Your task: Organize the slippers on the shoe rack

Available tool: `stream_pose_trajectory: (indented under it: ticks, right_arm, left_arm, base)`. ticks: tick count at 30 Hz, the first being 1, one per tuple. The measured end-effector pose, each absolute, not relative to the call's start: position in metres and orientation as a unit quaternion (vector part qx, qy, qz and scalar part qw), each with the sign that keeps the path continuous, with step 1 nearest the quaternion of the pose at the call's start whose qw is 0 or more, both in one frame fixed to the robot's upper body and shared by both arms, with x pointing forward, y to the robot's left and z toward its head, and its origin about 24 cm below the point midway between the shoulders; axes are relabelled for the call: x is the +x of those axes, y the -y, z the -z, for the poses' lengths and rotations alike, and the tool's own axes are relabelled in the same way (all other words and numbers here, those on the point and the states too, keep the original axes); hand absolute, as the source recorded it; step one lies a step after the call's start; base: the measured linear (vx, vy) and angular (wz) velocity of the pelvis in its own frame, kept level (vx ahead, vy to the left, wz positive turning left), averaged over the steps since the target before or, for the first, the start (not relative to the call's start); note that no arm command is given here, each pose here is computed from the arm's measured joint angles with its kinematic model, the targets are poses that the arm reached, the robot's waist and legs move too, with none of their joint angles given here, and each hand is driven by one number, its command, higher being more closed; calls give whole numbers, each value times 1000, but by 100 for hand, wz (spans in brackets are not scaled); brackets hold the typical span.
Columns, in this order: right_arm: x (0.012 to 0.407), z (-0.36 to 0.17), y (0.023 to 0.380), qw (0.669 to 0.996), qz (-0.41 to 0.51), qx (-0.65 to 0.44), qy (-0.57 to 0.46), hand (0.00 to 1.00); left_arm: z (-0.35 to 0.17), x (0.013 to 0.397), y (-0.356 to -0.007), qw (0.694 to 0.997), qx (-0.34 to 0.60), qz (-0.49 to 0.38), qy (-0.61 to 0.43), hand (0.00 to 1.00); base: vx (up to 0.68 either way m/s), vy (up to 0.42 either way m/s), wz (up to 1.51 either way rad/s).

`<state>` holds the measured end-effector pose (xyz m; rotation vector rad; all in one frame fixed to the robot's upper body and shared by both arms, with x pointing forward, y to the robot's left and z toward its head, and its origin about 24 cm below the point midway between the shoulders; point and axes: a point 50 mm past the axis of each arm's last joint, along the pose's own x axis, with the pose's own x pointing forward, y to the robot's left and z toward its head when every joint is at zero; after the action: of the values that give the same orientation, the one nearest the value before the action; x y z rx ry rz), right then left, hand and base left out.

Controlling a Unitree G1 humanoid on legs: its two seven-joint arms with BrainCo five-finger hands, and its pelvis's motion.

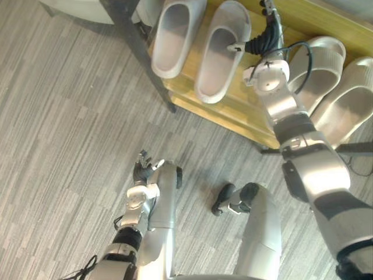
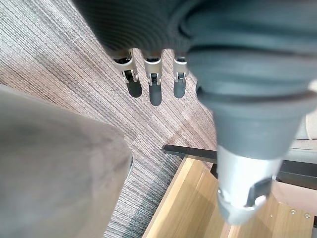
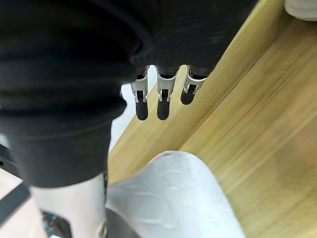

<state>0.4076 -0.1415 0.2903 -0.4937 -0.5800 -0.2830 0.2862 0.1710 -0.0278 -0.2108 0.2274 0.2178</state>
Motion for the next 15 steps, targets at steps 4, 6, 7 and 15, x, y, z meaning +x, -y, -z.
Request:
stream_pose_trajectory:
  ticks: [4, 6, 7, 15]
  right_arm:
    - [394, -277, 120, 930, 110, -160, 313, 0]
    - [386, -253, 104, 944, 90, -100, 301, 0]
    - [384, -246, 101, 948, 84, -84, 294, 0]
    - [375, -214, 98, 964, 93, 47, 244, 0]
  left_arm:
    - [31, 282, -174, 981, -104, -113, -119, 0]
    - [34, 279, -179, 979, -106, -124, -124, 0]
    - [34, 278, -181, 978, -107, -127, -126, 0]
    - [35, 275, -186, 974, -117, -146, -127, 0]
  base:
    - [5, -4, -1]
    - [37, -24, -2]
    - [38, -20, -4]
    - [3, -1, 0]
